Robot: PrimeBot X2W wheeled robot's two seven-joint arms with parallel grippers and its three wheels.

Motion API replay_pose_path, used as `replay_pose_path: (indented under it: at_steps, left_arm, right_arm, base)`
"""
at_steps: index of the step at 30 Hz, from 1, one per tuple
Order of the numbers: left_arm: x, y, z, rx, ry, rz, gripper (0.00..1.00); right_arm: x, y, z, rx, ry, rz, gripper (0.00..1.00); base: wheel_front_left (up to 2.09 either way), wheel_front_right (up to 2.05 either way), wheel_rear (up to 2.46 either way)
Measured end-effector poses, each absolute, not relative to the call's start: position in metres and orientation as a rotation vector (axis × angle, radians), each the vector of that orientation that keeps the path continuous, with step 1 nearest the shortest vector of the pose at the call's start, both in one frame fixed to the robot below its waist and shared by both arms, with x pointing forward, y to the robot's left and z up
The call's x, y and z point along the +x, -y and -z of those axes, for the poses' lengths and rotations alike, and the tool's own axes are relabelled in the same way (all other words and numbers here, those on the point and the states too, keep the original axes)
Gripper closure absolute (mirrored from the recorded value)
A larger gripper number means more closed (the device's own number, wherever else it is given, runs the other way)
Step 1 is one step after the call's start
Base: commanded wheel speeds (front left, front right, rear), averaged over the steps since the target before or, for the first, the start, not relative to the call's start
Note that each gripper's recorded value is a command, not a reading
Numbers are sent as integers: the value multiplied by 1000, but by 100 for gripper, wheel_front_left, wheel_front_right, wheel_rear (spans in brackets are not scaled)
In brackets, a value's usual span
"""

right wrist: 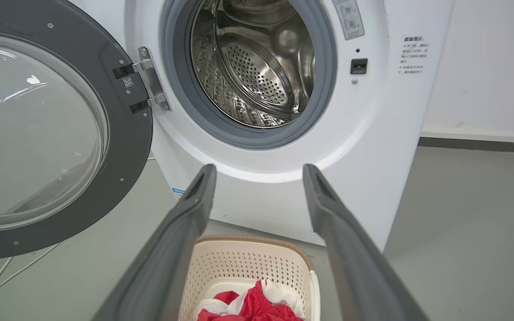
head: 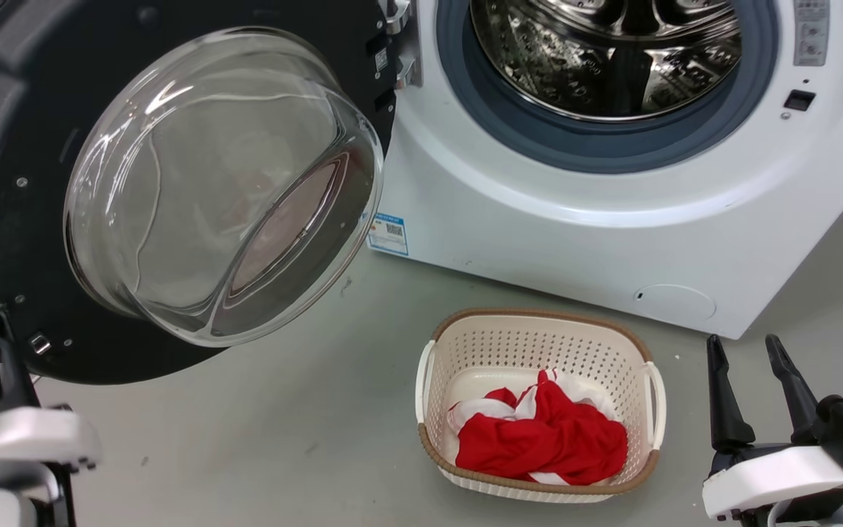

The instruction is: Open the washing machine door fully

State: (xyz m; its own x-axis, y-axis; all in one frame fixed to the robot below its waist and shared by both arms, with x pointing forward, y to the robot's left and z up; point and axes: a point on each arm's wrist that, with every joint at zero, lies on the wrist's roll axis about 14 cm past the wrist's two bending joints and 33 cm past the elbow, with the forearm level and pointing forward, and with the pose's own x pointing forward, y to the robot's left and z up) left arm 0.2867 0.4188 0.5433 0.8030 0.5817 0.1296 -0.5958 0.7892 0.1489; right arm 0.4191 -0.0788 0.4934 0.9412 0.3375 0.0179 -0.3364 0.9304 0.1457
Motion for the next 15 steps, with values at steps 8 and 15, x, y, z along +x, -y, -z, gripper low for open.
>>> replay_pose_path:
  at_steps: [8, 15]
  left_arm:
    - [283, -363, -527, 119, 86, -528, 100]
    - [308, -307, -521, 56, 98, -349, 100]
  right_arm:
    - [407, 94, -508, 135, 37, -309, 0]
    - [397, 117, -521, 122, 77, -248, 0]
  base:
    - [0, 0, 0]
    - [0, 0, 0]
